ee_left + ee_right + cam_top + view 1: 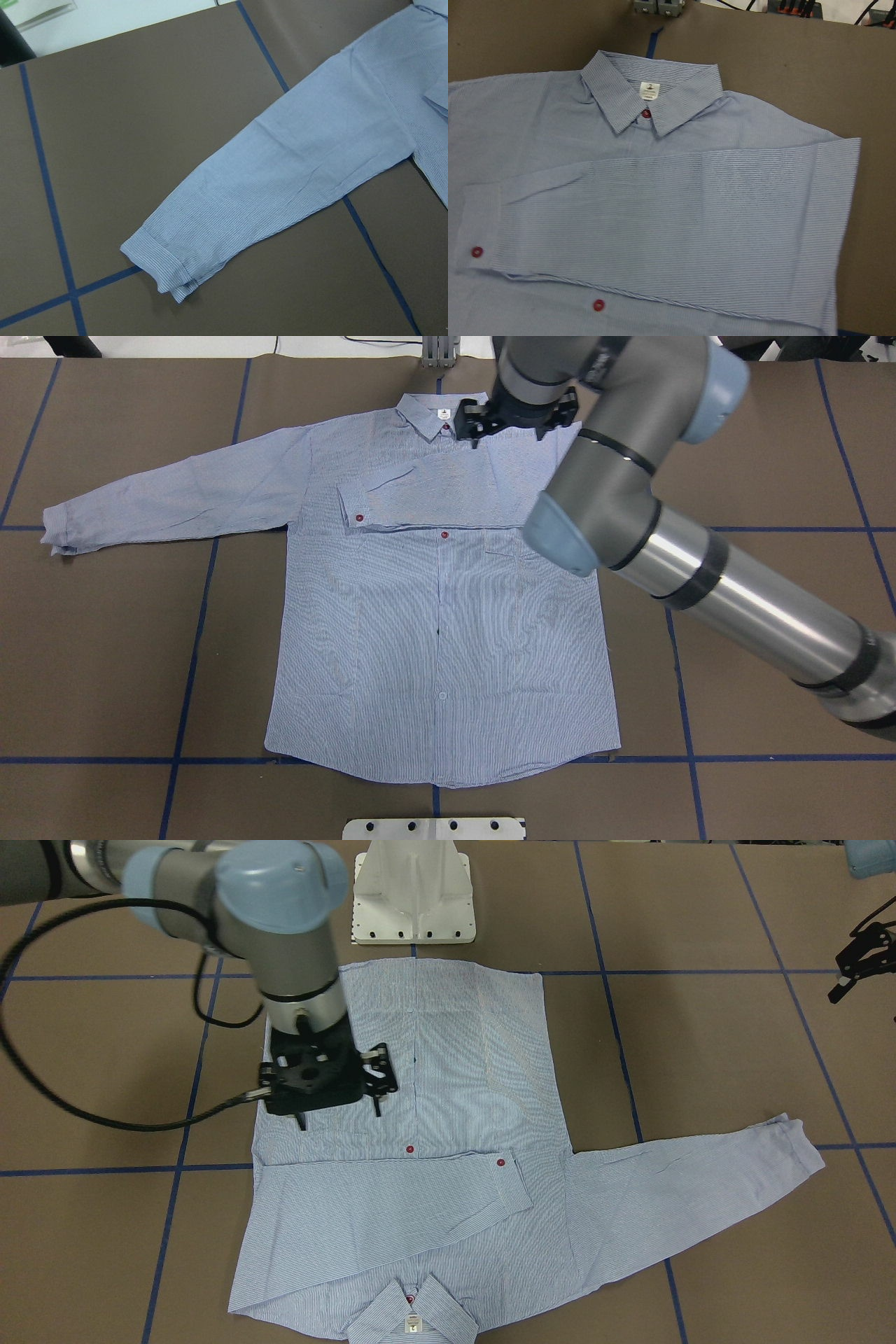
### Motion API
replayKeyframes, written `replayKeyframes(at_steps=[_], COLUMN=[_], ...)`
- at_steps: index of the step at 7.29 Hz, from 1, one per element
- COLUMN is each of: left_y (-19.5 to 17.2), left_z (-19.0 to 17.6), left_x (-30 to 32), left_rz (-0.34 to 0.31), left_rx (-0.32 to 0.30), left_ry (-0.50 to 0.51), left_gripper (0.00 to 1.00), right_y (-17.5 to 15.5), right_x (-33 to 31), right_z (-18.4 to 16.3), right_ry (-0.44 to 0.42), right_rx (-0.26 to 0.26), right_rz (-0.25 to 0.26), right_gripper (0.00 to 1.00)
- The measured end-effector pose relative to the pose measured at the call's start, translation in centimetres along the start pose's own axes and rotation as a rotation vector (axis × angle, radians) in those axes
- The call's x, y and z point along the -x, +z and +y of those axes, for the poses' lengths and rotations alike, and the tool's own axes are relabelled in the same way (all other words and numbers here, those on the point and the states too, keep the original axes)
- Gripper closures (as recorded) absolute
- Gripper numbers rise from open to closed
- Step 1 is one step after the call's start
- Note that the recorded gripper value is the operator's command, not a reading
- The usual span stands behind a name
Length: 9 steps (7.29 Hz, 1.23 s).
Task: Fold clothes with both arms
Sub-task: 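Release the sleeve and withdraw the right gripper away from the shirt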
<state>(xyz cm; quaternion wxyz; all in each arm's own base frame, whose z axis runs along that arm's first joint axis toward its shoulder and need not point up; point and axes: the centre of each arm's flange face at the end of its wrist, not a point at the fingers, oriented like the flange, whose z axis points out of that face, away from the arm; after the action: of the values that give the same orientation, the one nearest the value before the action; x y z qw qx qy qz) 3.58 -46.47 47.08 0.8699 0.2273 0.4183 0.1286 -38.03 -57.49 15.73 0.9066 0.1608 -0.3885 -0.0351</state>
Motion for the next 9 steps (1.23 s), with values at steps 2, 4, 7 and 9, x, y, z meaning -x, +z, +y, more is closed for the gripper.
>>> replayKeyframes(at_steps=[2,4,7,9], left_y=[2.9,6.4,12.3,16.9], left_z=[0.8,1.7,2.1,2.9], left_x=[3.1,5.9,8.6,8.3], left_rz=[-0.055,-0.061,-0.078,-0.087], left_rx=[-0.023,-0.075,-0.085,-0.081], left_ry=[-0.039,-0.107,-0.145,-0.152], left_gripper=[0.0,0.0,0.0,0.0], right_y=[-2.1,-3.9,-5.7,-5.9], right_x=[-13.1,-24.6,-36.8,-38.5], right_z=[4.3,8.8,14.2,15.2], right_ry=[-0.124,-0.223,-0.287,-0.287], right_rx=[0.019,0.063,0.145,0.159], right_rz=[0.03,0.068,0.041,0.037], right_gripper=[0.0,0.0,0.0,0.0])
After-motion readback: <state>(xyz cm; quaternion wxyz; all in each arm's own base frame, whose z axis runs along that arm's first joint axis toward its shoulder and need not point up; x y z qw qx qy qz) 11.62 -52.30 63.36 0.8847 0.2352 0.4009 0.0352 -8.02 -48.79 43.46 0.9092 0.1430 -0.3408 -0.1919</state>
